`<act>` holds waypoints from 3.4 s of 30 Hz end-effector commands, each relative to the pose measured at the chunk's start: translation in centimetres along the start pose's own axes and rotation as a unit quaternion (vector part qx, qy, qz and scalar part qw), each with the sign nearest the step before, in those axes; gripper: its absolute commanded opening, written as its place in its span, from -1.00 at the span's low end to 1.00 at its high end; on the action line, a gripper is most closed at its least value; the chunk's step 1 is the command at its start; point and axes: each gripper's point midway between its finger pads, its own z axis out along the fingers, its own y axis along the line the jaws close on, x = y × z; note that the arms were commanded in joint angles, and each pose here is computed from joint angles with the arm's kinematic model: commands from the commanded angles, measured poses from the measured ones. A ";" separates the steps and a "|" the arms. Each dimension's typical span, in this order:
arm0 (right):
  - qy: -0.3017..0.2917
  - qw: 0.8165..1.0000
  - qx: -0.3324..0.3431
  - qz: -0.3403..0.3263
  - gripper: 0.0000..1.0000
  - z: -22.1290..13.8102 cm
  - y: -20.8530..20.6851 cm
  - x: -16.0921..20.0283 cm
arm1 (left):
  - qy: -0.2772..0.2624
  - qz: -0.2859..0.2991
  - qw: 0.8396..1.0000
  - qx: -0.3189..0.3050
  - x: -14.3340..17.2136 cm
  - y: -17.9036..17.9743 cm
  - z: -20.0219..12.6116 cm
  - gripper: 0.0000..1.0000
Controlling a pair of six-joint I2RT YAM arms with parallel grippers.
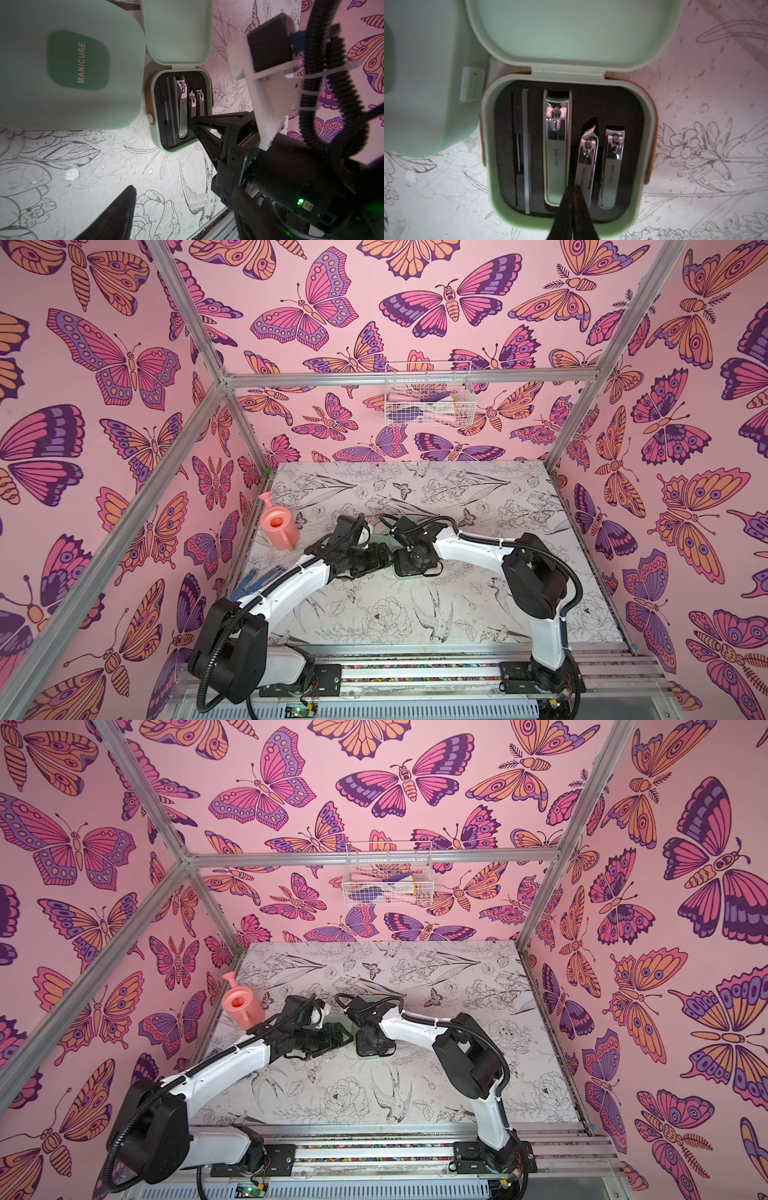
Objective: Organize nail clipper sets
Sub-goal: Adjust the nail clipper in the storage box, then adjust the storage box at the center of the board.
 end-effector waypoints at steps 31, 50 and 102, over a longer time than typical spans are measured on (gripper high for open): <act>0.005 0.998 0.057 -0.017 -0.87 0.7 -2.3 0.5 | -0.031 0.008 0.999 -0.021 -2.0 0.2 -2.7 0.55; -0.087 0.942 -0.236 0.224 0.20 -7.1 -0.3 2.6 | -0.020 0.020 0.999 0.025 -15.5 -0.8 2.4 0.71; -0.105 0.879 -0.249 0.393 0.40 3.1 -6.3 -7.8 | -0.032 0.037 0.999 0.013 -20.0 4.0 8.0 0.64</act>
